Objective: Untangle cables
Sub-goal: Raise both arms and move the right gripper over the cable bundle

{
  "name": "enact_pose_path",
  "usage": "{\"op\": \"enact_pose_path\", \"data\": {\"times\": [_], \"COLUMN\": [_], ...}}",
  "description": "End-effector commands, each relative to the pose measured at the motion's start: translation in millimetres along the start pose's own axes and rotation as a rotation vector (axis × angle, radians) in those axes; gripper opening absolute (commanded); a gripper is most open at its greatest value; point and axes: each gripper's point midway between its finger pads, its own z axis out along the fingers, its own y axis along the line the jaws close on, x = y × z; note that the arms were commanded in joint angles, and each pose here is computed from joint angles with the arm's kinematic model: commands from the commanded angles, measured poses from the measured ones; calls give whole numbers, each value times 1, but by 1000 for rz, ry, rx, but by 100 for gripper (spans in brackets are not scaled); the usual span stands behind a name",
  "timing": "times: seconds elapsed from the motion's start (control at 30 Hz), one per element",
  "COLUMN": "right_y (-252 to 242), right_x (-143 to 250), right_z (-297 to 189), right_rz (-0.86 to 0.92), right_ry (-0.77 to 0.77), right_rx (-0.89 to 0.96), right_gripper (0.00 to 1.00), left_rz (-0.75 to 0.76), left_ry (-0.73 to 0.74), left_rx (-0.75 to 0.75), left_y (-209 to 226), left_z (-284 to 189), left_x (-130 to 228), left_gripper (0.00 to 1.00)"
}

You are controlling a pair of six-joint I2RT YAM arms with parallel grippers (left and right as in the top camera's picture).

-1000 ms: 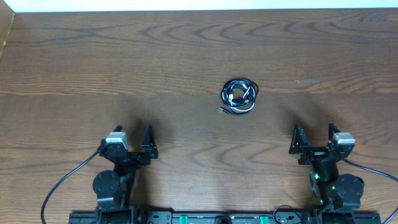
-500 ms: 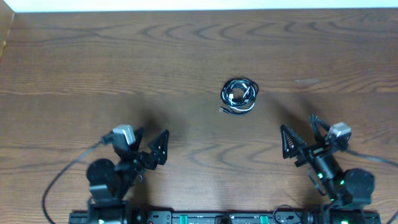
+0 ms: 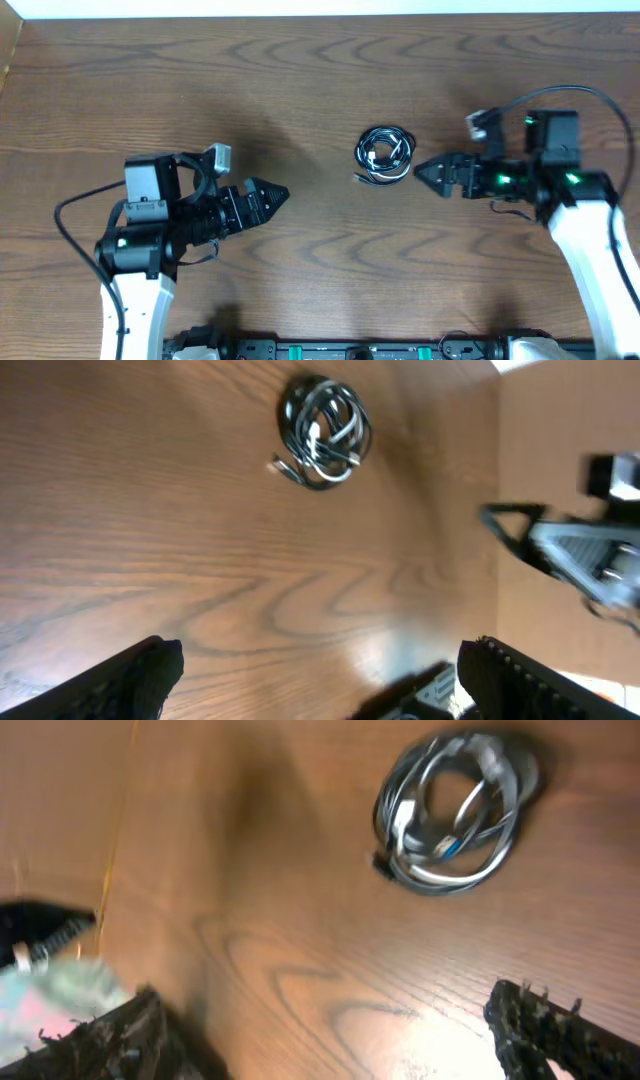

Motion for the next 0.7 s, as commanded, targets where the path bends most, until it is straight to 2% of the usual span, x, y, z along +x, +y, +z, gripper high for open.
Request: {"op": "enact_pose_path", "data": {"times": [0.0,0.2,0.3,0.37,0.57,0.67], "right_y": [8,-9,0,11,-4,-27], "right_x": [13,22,13,2,-49,-50], "right_z": [23,43,48,54,52,75], "right_rz": [-119,-363,-447,-474,-395,-353], "right_ry": [93,201,175,124,-82,-47], "right_rx": [-38,308,361,326,440,457], "right_gripper": [99,99,99,99,94,91], "left_rz": [96,189,265,294,313,256], "left_ry": [35,71,59,72,54,84], "left_rx": [46,-220,-345,-345,-330,-346], "left_y": [-9,18,22,18,14,20], "left_z": [1,9,6,9,14,22], "left_x": [4,14,11,15,9,8], "left_gripper": [94,94,94,94,94,93]}}
